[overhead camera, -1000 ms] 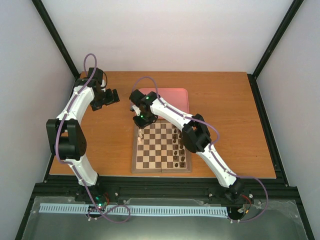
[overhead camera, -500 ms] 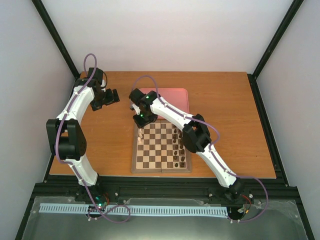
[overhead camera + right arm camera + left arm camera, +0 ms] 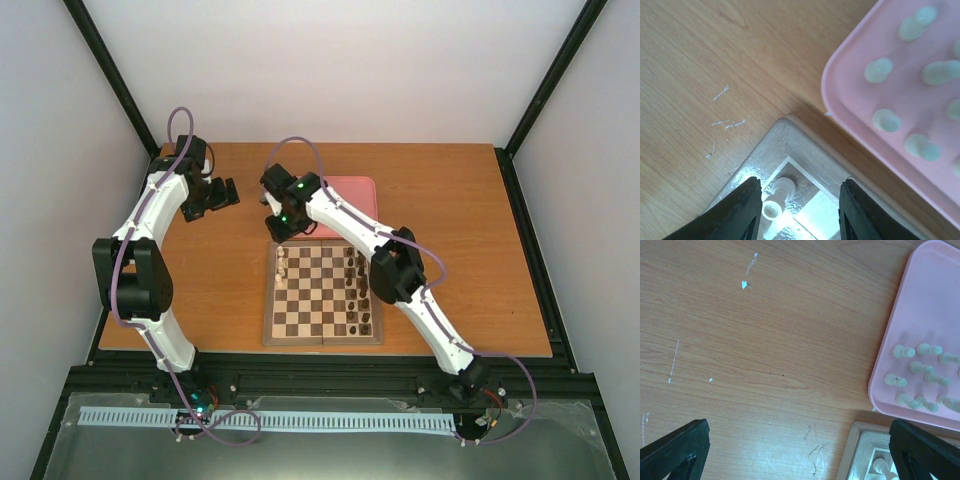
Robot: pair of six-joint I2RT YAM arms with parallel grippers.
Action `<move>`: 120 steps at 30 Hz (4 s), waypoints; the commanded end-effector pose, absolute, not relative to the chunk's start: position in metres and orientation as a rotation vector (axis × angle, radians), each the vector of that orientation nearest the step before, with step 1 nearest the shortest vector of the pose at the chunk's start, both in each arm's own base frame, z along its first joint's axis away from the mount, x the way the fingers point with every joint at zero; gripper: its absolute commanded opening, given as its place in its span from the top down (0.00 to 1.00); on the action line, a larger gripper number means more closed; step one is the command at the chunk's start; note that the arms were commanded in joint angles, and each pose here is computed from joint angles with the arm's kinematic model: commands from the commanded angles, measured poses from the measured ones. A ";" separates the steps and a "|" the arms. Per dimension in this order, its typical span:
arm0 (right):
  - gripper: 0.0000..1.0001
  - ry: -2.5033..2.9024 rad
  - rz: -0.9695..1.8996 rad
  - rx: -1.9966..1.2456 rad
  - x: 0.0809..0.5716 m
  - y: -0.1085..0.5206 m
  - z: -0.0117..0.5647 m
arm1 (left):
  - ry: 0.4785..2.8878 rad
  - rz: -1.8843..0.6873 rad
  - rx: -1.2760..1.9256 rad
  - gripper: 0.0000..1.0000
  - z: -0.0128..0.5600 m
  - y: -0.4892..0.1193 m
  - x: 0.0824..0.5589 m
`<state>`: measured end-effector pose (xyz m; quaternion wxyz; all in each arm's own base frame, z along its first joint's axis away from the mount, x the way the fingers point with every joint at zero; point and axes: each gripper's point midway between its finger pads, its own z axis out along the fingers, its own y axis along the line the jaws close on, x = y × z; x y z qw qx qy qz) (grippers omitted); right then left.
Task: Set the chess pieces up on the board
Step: Place the chess piece on the chessboard, then pick up the chess piece from the storage box, then place the chess piece on the chessboard.
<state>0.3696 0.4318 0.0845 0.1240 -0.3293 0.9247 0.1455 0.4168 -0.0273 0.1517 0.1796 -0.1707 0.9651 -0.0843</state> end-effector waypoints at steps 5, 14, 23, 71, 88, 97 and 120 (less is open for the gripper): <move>0.56 2.561 0.415 -0.586 0.442 0.368 0.181 | 2.676 -0.251 -0.465 0.00 0.174 -0.028 0.423; 0.56 2.733 0.227 -0.553 0.459 0.302 0.132 | 2.682 -0.244 -0.467 0.00 0.172 -0.027 0.425; 0.56 2.852 0.223 -0.599 0.445 0.301 0.092 | 2.689 -0.241 -0.467 0.00 0.171 -0.027 0.427; 0.83 2.829 0.167 -0.631 0.455 0.300 0.079 | 2.686 -0.220 -0.467 0.00 0.172 -0.024 0.425; 0.83 2.619 0.320 -0.896 0.355 0.363 0.197 | 2.674 -0.179 -0.422 0.00 0.176 -0.020 0.432; 0.83 2.569 0.369 -1.061 0.280 0.397 0.213 | 2.677 -0.130 -0.390 0.00 0.173 -0.016 0.441; 0.83 2.702 0.251 -1.188 0.209 0.425 0.140 | 2.594 -0.186 -0.409 0.00 0.191 -0.020 0.438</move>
